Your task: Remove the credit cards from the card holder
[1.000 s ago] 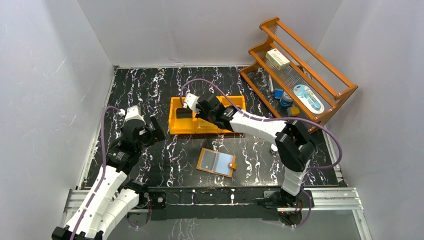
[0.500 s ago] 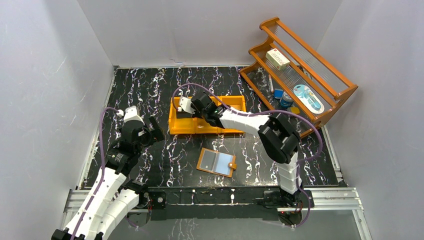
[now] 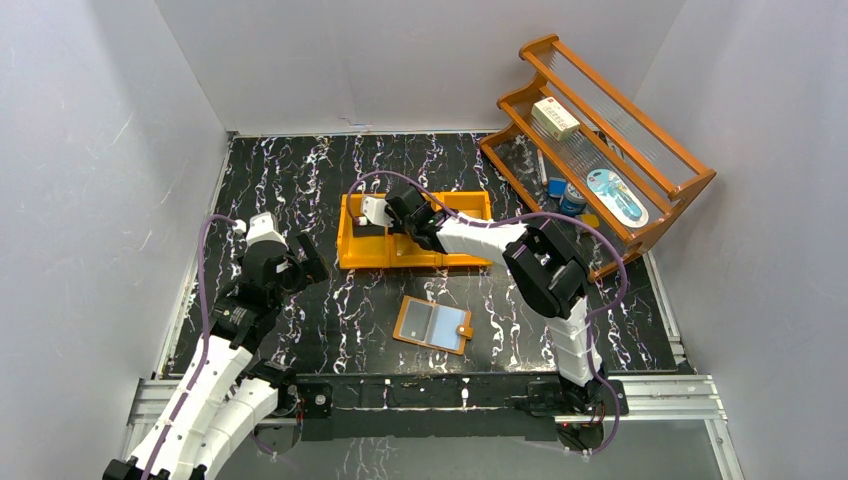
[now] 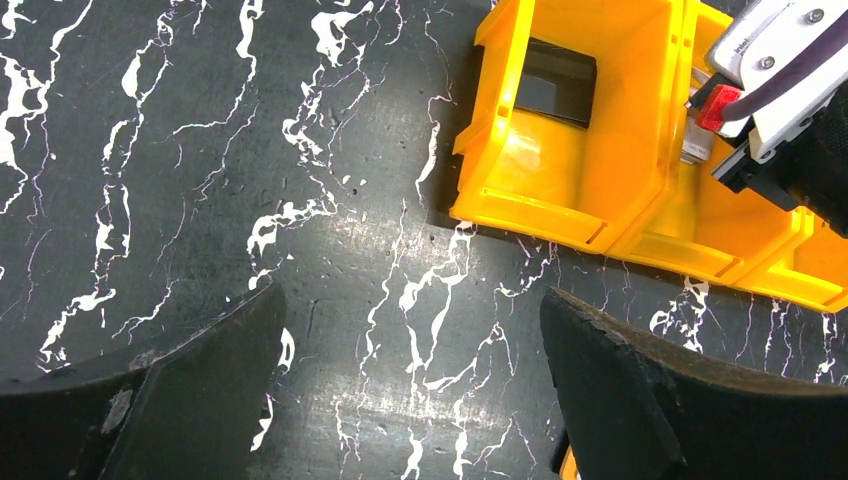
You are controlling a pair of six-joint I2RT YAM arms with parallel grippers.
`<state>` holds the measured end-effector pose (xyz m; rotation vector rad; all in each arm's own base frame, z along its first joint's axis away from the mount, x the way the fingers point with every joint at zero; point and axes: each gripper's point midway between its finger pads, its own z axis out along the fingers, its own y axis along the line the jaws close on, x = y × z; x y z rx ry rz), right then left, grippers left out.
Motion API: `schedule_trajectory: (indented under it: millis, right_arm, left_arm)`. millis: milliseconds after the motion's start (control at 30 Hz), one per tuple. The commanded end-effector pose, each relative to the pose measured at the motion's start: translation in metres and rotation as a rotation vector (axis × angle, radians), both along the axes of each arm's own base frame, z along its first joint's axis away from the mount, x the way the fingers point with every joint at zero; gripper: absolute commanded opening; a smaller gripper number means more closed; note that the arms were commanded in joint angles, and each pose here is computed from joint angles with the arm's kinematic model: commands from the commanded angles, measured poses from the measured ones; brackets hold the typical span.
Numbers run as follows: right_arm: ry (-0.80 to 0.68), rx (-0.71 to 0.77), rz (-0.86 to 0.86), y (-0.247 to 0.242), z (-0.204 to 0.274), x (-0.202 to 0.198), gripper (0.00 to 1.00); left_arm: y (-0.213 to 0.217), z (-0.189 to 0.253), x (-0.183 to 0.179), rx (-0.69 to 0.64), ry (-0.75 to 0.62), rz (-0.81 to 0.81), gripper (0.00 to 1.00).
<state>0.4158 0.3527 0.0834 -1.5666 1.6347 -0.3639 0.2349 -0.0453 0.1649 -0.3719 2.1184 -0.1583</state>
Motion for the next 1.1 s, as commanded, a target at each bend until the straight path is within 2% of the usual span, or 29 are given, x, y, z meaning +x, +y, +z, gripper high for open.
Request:
schedule_trajectory:
  millis: [0, 300, 633, 900, 1067]
  right_arm:
    - [0.002, 0.027, 0.071, 0.008, 0.004, 0.000, 0.07]
    - [0.099, -0.022, 0.104, 0.002, -0.022, -0.014, 0.09]
    - [0.114, -0.005, 0.074, -0.004, -0.017, -0.018, 0.43]
    - [0.071, 0.161, -0.002, 0.004, 0.017, -0.013, 0.54]
    - [0.041, 0.398, -0.081, 0.010, 0.074, -0.016, 0.60]
  left_arm:
    - [0.005, 0.001, 0.001, 0.012, -0.014, 0.025, 0.98]
    - [0.006, 0.001, 0.000, 0.014, -0.014, 0.029, 0.98]
    - [0.005, 0.000, 0.001, 0.011, -0.012, 0.022, 0.98]
    - [0.005, -0.001, 0.000, 0.015, -0.009, 0.023, 0.98]
    - [0.005, -0.002, 0.000, 0.016, -0.002, 0.020, 0.98]
